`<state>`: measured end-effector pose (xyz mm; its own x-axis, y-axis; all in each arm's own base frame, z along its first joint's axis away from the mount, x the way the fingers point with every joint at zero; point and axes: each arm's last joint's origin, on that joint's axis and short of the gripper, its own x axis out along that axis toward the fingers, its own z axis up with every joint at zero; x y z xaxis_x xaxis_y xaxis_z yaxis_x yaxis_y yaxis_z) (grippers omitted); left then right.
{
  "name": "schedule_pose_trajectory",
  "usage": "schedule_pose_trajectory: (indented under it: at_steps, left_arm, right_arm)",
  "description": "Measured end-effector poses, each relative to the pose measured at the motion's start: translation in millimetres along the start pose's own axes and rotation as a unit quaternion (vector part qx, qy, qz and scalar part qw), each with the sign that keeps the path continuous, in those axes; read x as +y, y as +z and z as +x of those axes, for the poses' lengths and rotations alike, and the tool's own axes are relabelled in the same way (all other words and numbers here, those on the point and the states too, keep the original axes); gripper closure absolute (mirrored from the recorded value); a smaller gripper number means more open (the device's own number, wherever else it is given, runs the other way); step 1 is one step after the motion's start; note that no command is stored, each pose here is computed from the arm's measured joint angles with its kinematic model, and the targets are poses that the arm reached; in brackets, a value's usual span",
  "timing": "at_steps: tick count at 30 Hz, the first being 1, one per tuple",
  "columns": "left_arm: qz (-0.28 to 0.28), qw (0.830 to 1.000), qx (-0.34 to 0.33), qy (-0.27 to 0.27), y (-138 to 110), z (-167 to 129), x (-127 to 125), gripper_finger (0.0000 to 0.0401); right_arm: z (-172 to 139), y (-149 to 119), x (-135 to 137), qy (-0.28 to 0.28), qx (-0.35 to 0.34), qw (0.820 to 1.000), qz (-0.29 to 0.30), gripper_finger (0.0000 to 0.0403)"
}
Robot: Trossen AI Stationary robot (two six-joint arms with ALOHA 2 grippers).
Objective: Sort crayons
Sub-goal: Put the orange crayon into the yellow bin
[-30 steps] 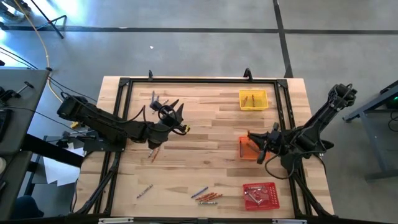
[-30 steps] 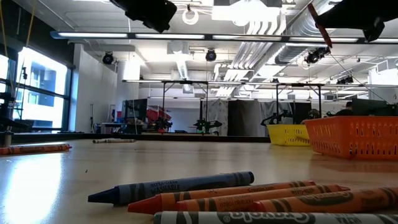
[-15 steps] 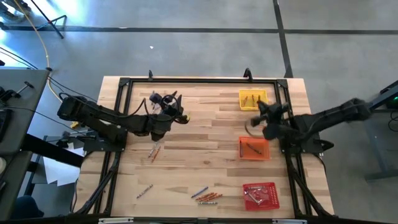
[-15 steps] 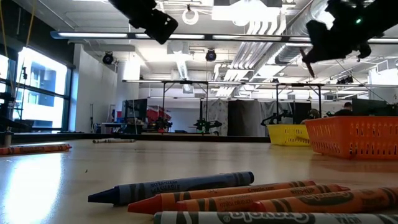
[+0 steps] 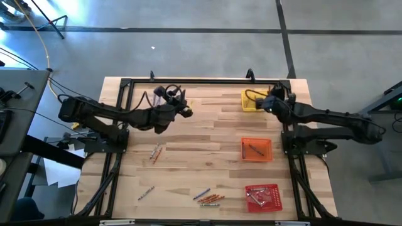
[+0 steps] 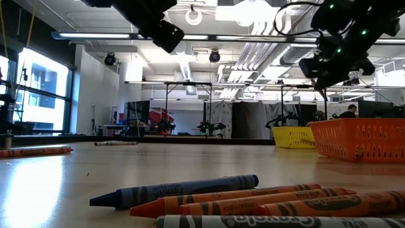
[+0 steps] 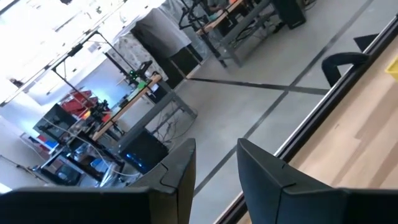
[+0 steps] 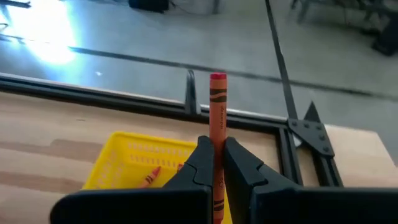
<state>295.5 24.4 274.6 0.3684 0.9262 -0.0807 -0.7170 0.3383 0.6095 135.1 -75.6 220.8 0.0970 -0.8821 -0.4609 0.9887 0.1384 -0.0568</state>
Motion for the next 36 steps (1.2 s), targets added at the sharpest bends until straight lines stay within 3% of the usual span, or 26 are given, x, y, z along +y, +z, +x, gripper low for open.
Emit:
schedule_pose_trajectory:
  at_steps: [9, 17, 26, 30, 36]
  left_arm:
    - [0.005, 1.0, 0.014, 0.012, -4.4, 18.1, 7.7, 0.0298]
    - [0.007, 0.999, 0.022, 0.023, -6.6, 25.3, 11.5, 0.0298]
    - [0.006, 0.999, 0.023, 0.024, -6.8, 25.9, 11.9, 0.0298]
    - [0.006, 0.999, 0.023, 0.024, -6.7, 25.9, 11.9, 0.0298]
    - [0.006, 0.999, 0.023, 0.023, -6.7, 25.9, 11.9, 0.0298]
  right_arm:
    - [44.9, -0.6, 16.6, -0.042, 0.025, 0.999, 0.009, 0.0398]
    - [77.6, -12.3, 30.7, -0.006, 0.083, 0.997, -0.006, 0.0398]
    - [82.9, -16.9, 33.8, -0.001, 0.096, 0.995, -0.011, 0.0397]
    - [82.6, -18.2, 35.7, 0.035, 0.116, 0.992, -0.037, 0.0396]
    - [81.9, -19.6, 38.0, 0.081, 0.138, 0.985, -0.068, 0.035]
